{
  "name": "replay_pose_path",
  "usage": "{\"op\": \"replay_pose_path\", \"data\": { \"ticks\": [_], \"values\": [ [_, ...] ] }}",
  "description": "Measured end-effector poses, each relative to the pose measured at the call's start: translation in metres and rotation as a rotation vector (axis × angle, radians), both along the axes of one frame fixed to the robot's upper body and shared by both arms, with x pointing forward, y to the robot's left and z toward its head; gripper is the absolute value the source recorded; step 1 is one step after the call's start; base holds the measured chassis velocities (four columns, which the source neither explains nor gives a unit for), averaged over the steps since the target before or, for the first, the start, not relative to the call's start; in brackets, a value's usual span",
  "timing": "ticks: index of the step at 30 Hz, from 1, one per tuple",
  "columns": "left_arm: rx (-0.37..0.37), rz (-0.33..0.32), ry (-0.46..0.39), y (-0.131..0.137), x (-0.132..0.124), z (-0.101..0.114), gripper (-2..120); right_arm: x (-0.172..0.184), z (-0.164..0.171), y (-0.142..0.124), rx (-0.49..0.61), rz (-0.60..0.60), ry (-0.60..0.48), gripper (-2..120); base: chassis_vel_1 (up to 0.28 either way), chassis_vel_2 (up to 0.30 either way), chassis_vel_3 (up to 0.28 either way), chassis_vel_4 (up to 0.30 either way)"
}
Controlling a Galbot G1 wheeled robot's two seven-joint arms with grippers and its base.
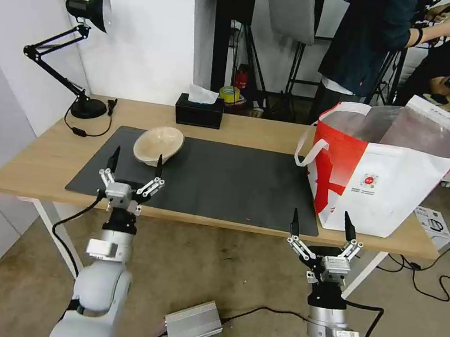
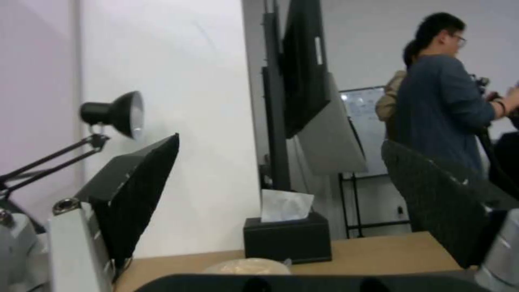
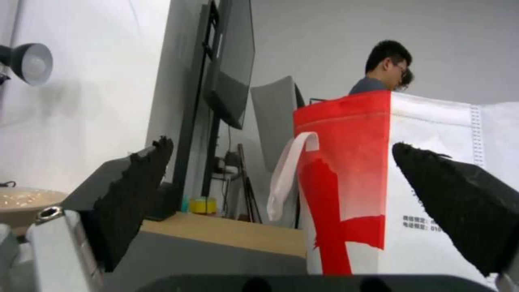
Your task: Pick up the trash from the table and place it into the takeout bag.
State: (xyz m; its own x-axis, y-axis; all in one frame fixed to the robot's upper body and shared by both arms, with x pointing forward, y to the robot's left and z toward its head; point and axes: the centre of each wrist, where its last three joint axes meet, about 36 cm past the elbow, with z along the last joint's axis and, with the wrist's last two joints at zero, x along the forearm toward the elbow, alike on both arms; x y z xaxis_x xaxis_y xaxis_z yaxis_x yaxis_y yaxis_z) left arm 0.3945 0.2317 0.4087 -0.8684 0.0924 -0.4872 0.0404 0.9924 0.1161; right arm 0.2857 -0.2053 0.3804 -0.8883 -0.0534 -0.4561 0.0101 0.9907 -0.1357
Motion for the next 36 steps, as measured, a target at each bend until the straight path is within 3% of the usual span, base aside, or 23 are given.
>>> {"op": "replay_pose_path", "data": {
  "ticks": [11,21,36],
  "values": [
    [0.092,-0.062,0.023,0.012,0.032,0.008,100,-0.006,-0.001,0.008,-0.005,0.010,0.011,100,0.000,0.000,0.000,0.000],
    [0.271,-0.095,0.075,0.028,0.070,0.001,100,-0.006,0.002,0.010,-0.003,0.010,0.002,100,0.000,0.000,0.000,0.000],
    [0.497,-0.103,0.127,0.040,0.102,-0.001,100,-0.005,0.003,0.013,0.005,0.013,0.001,100,0.000,0.000,0.000,0.000]
  ]
}}
